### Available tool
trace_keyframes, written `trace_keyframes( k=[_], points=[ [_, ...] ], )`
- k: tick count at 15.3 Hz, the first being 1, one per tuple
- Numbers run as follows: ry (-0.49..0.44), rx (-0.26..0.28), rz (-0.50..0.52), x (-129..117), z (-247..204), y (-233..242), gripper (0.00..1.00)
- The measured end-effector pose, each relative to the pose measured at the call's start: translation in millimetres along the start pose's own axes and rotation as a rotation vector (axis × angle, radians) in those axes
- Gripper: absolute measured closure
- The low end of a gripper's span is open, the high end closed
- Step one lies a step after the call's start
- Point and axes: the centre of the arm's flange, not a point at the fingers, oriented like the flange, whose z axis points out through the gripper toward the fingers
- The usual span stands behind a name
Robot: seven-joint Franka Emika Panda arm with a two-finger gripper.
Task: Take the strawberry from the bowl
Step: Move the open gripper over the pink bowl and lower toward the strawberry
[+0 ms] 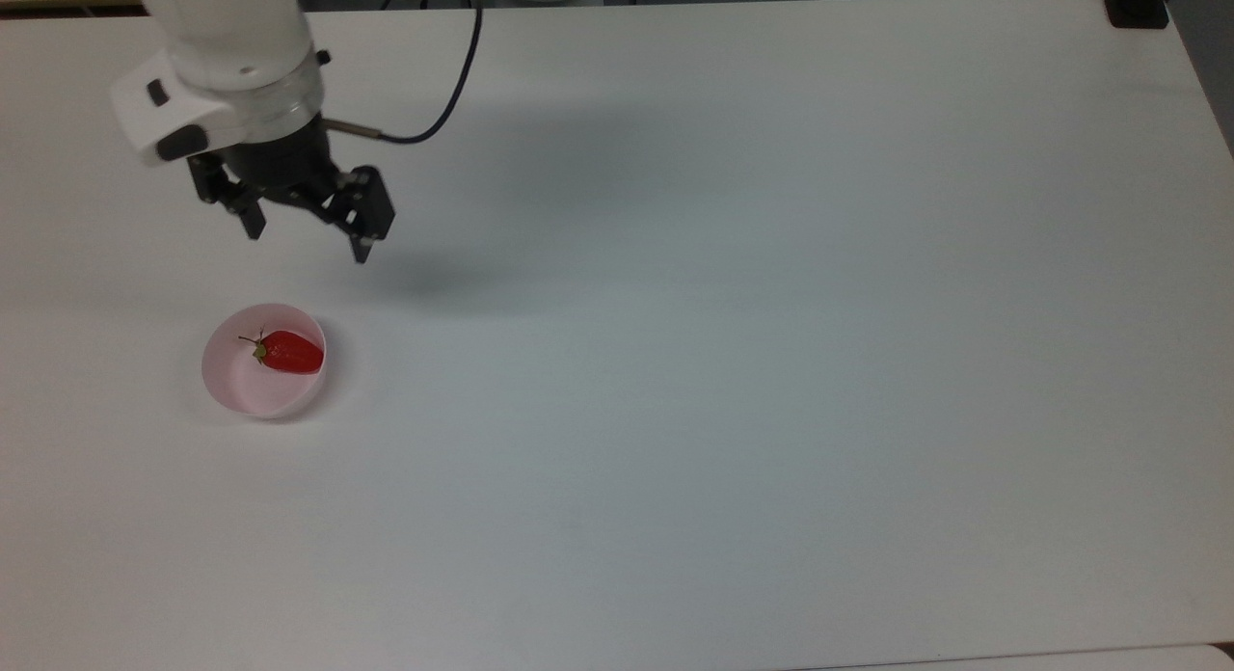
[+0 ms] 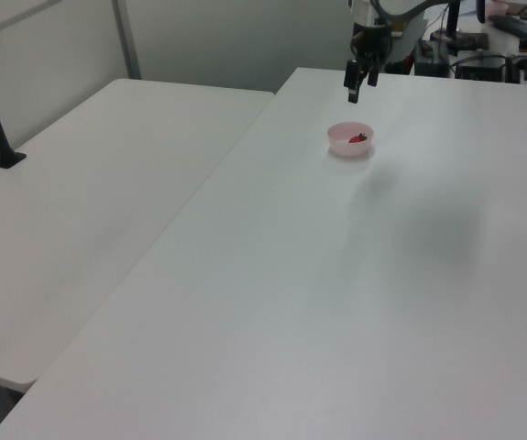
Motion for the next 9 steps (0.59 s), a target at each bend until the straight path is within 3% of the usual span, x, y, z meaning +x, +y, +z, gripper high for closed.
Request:
trace_keyframes(
  k=[5,9],
  points=[
    [0.068,0.021,0.226,13,26,34,0.09],
    [0.056,0.017,0.216,18,59,41,0.11]
  ],
)
